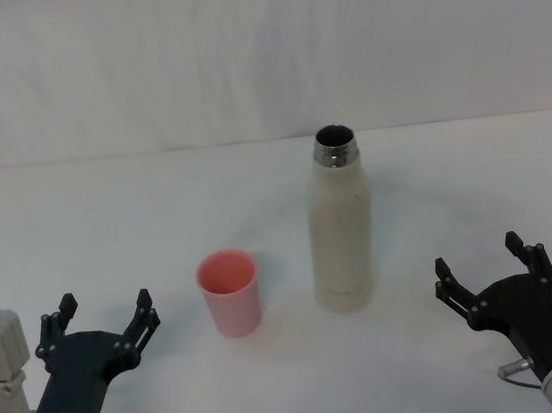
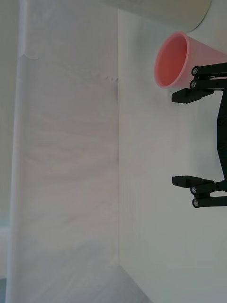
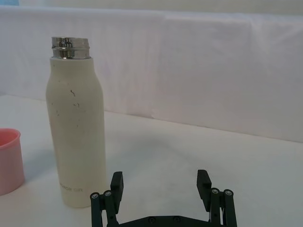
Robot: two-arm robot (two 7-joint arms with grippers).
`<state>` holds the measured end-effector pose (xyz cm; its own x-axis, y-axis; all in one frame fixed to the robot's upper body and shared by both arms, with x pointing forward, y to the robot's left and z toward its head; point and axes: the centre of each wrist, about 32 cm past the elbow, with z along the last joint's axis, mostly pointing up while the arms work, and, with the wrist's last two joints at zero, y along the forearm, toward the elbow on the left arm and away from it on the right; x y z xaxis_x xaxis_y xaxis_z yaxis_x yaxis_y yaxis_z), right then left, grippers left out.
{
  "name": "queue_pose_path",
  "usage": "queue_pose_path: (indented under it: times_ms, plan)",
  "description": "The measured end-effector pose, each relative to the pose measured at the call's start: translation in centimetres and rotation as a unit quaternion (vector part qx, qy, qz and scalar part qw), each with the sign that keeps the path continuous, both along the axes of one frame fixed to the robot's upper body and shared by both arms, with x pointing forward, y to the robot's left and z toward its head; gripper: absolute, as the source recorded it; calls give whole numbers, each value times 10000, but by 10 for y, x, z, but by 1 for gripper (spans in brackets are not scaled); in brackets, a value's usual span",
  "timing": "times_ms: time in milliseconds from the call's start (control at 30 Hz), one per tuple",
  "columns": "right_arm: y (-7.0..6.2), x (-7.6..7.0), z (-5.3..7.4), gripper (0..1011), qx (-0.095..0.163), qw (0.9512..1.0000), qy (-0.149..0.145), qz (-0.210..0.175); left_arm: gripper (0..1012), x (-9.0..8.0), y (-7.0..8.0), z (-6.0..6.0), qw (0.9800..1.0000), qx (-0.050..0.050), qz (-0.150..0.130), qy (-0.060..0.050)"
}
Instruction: Grasp the thermos with one hand and pour water into the cup lid.
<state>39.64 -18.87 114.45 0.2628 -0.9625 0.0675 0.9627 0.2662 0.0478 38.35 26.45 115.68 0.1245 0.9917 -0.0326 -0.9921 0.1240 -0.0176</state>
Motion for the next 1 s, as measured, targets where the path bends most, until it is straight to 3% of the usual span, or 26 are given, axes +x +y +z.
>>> queue_pose_path:
  times_ms: [1000]
  plan:
    - [0, 0, 0, 1000, 0, 10000, 0, 0, 1001, 0, 0, 0, 10000, 0, 0, 0]
